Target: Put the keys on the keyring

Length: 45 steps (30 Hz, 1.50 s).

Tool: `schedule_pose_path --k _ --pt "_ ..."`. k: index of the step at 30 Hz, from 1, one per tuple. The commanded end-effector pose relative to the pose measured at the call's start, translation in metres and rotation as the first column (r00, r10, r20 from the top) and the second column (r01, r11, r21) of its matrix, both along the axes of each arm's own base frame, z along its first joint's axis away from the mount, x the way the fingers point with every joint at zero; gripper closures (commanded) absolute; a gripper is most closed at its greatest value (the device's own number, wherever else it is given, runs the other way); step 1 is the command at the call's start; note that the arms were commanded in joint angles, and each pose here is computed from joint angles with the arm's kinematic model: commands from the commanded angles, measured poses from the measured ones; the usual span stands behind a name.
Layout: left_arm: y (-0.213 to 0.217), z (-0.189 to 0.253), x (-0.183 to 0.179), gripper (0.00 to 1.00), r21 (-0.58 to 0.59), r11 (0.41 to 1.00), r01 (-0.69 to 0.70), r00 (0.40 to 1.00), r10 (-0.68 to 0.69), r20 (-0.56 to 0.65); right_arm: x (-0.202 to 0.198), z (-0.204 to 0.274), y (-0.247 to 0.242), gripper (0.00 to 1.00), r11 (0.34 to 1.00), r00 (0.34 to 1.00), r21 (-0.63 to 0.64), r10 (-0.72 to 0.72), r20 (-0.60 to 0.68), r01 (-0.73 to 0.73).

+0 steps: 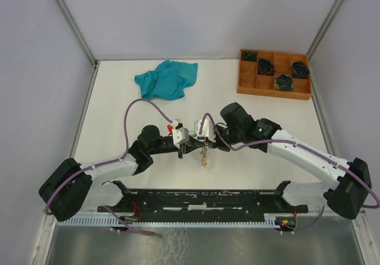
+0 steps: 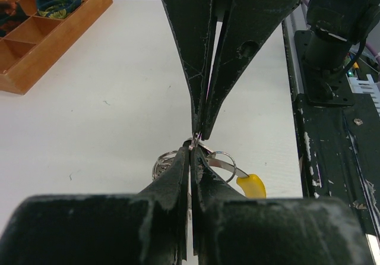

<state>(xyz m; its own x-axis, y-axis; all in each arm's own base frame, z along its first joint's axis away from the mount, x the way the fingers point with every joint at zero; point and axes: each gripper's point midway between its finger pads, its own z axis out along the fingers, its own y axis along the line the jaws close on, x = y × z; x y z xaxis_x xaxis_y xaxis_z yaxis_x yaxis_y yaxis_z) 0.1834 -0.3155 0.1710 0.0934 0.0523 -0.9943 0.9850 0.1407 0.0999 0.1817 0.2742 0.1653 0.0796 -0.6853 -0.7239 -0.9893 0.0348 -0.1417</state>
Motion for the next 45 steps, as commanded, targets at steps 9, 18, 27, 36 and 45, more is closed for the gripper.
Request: schedule_pose_path --k 9,18,27,36,45 --pt "-0.002 0.038 0.003 0.97 -0.095 0.995 -0.029 0.996 0.037 0.084 0.002 0.035 0.012 0.78 0.995 0.996 0.099 0.017 0.088 -0.026" --pt "0.0 0.036 0.004 0.97 -0.097 0.994 -0.044 0.995 0.052 0.084 0.004 0.026 -0.006 0.64 0.994 0.994 0.104 -0.046 0.097 0.036" --pt "0.002 0.038 0.008 0.97 -0.106 0.992 -0.071 0.994 0.079 0.078 0.009 0.022 -0.004 0.61 0.956 0.986 0.255 -0.159 0.046 0.143" --pt "0.003 0.039 0.011 0.97 -0.113 0.989 -0.094 0.992 0.103 0.07 0.015 0.019 0.006 0.61 0.894 0.971 0.389 -0.239 -0.005 0.223" --pt "0.003 0.04 0.013 0.97 -0.126 0.986 -0.105 0.991 0.114 0.067 0.022 0.015 0.009 0.64 0.866 0.961 0.429 -0.277 -0.014 0.256"
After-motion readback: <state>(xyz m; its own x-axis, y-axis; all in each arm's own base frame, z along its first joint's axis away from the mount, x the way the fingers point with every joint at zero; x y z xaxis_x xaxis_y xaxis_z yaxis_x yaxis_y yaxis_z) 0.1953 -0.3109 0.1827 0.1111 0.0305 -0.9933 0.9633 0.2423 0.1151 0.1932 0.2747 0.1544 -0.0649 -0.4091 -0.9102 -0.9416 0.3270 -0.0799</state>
